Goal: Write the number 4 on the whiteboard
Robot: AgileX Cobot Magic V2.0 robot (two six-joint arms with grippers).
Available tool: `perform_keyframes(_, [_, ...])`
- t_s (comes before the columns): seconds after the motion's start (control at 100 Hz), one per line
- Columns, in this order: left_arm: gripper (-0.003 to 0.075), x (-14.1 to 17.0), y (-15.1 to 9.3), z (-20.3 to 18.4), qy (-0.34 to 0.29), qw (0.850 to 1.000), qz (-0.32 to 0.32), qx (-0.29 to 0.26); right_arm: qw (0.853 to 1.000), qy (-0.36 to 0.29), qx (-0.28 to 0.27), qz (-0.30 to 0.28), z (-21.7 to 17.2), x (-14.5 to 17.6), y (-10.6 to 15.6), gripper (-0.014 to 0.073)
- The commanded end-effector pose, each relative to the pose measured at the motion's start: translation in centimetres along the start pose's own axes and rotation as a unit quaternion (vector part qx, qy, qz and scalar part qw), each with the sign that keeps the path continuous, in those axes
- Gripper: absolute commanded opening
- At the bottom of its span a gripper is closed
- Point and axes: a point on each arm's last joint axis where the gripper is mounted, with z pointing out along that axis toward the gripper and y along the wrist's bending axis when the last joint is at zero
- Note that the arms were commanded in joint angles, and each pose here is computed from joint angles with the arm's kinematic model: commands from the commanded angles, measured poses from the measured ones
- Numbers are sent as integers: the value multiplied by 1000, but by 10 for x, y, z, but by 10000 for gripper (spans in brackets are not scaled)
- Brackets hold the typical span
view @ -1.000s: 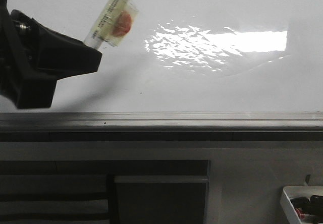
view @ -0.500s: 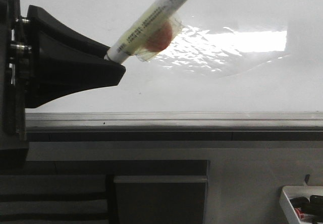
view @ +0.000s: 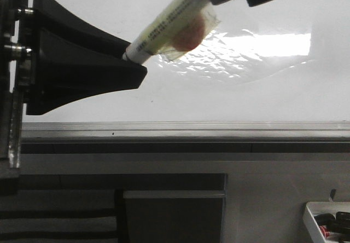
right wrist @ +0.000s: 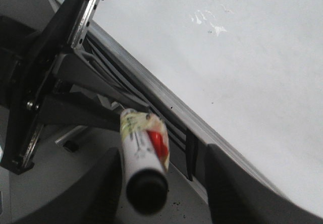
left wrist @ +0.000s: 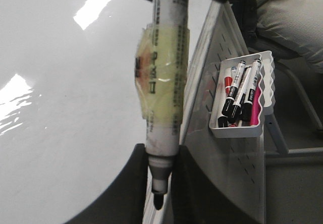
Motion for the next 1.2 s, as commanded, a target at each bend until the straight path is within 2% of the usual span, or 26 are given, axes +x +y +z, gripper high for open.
perform_keyframes(0.0, [-20, -17, 6, -1, -56, 998, 5, -13, 998, -64, -6, -14, -3, -19, 3, 334])
perform_keyframes(0.25, [-20, -17, 6, -1, -58, 998, 5, -13, 997, -67, -18, -19, 2, -20, 9, 333])
perform_keyframes(0.3, [-20, -17, 6, -1, -58, 998, 5, -13, 998, -65, -18, -19, 2, -20, 9, 310])
perform_keyframes(0.37, [-20, -17, 6, -1, -58, 998, 5, -13, 998, -58, -18, -20, 2, -18, 9, 235])
perform_keyframes(0.54, [-20, -18, 6, -1, -64, 998, 5, -12, 999, -47, -18, -20, 2, -16, 9, -23])
perform_keyframes(0.59, [-19, -19, 6, -2, -67, 998, 5, -12, 999, -44, -18, -20, 2, -16, 9, -69])
perform_keyframes(0.7, [24, -19, 6, -2, -67, 998, 5, -12, 999, -41, -18, -20, 2, -15, 9, -69])
perform_keyframes(0.89, [204, -19, 6, -2, -68, 998, 5, -12, 999, -41, -18, -20, 2, -15, 9, -69])
perform_keyframes(0.99, [232, -19, 6, -2, -69, 998, 5, -13, 999, -40, -18, -20, 2, -15, 9, -69])
perform_keyframes(1.19, [233, -19, 6, -2, -65, 998, 3, -14, 994, -104, -17, -22, 2, -26, 9, -69])
